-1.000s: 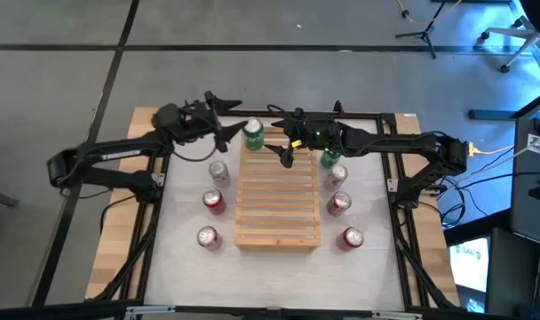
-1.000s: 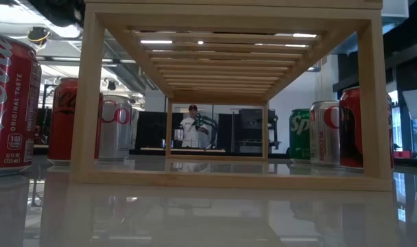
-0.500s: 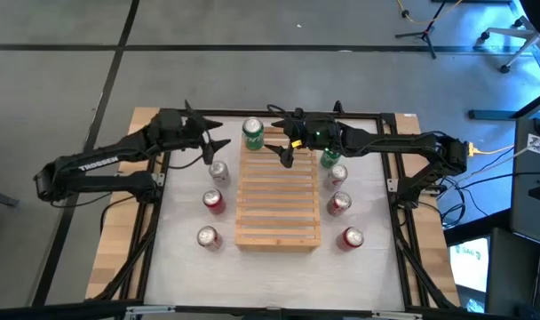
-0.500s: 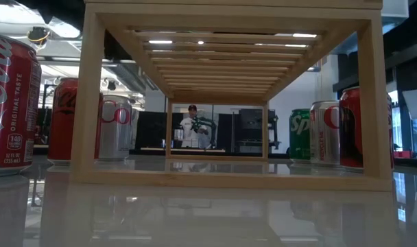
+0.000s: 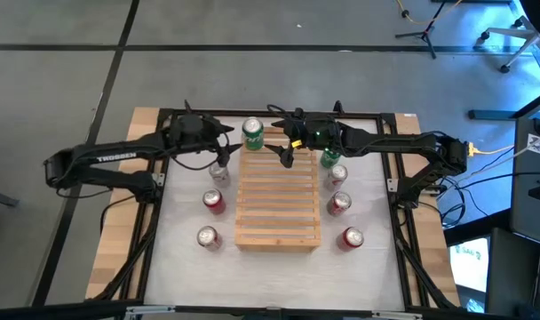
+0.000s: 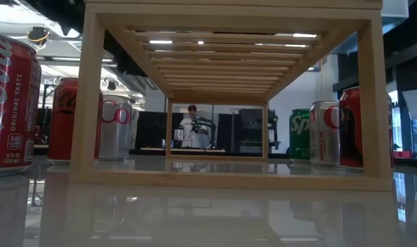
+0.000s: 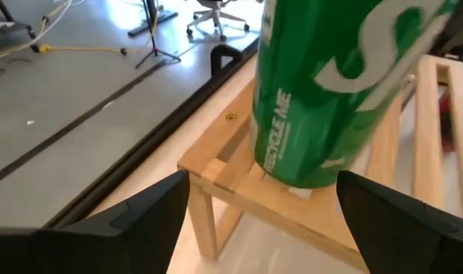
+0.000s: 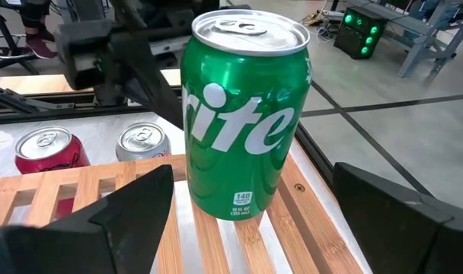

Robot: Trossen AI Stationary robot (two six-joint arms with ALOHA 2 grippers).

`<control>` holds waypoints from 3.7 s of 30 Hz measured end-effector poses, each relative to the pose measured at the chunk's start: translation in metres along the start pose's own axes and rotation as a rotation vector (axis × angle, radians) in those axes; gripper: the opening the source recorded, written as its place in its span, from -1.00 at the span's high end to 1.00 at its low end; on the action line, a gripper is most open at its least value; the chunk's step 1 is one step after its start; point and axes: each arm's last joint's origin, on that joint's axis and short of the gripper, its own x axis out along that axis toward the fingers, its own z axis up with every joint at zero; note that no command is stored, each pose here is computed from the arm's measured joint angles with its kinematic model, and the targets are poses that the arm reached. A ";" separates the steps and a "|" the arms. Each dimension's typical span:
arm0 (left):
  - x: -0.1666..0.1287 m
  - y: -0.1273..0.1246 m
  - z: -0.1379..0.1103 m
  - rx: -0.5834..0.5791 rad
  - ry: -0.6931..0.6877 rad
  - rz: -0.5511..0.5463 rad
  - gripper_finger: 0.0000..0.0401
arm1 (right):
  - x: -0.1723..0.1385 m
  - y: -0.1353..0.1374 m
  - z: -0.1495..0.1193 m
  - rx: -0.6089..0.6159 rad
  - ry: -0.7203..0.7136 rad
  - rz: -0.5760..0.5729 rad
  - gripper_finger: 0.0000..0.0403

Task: Place canned beverage on shelf
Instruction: Put the left green soda can on the shelf, then put the green soda can on the shelf aligned with the green soda can

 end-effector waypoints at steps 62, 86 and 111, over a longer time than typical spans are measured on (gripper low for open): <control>-0.042 -0.031 0.016 0.046 -0.162 -0.199 -0.61 | -0.122 -0.089 -0.025 0.008 0.533 0.000 -0.76; -0.042 -0.031 0.016 0.045 -0.163 -0.199 -0.61 | -0.095 -0.089 -0.069 -0.279 0.844 0.299 -0.76; -0.042 -0.031 0.016 0.045 -0.163 -0.199 -0.61 | -0.073 -0.092 -0.094 -0.237 0.967 0.352 -0.75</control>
